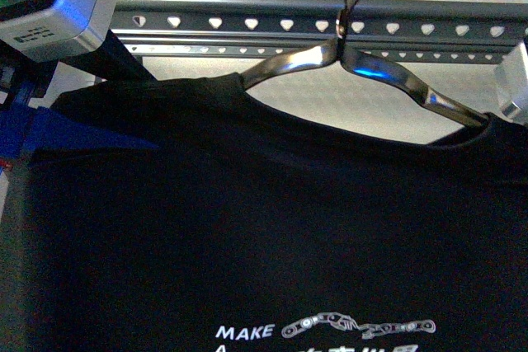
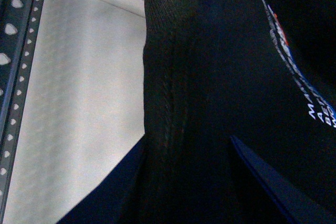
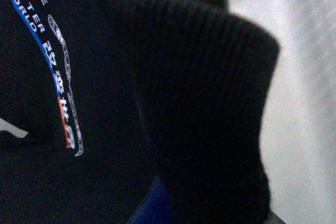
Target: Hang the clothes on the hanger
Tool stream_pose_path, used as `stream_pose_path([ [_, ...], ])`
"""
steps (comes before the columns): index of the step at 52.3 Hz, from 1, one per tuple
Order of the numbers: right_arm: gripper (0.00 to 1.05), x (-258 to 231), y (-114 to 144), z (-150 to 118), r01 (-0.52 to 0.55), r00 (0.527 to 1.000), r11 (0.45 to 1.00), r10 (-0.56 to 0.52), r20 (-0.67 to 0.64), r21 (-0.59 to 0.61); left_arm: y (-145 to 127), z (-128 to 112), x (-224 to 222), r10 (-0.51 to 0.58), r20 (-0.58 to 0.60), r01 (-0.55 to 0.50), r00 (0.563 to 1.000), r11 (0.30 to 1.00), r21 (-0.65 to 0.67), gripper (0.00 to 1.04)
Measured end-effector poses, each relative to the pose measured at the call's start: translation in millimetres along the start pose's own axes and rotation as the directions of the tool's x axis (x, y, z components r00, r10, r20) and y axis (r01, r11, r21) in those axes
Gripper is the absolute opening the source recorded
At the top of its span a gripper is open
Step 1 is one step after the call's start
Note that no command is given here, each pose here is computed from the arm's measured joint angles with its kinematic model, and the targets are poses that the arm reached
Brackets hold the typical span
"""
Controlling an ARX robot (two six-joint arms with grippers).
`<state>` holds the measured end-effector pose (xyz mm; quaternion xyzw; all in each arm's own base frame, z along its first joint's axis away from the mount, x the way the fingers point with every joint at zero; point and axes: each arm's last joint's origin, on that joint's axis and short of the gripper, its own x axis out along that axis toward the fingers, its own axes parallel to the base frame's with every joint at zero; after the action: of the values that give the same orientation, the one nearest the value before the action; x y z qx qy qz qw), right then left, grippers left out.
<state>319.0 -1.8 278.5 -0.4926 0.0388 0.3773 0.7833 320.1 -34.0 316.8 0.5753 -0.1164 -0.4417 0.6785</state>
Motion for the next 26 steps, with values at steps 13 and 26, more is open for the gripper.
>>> stream_pose_path([
  [13,0.09,-10,18,-29,-0.019,0.999,0.994,0.025,-0.049,0.109,0,0,0,0.000,0.000,0.000,1.000,1.000,0.001,0.82],
  [26,0.09,-15,30,-42,-0.030,0.996,0.987,0.042,-0.074,0.159,22,-12,-33,0.485,-0.602,-0.771,0.635,0.336,-0.542,0.98],
])
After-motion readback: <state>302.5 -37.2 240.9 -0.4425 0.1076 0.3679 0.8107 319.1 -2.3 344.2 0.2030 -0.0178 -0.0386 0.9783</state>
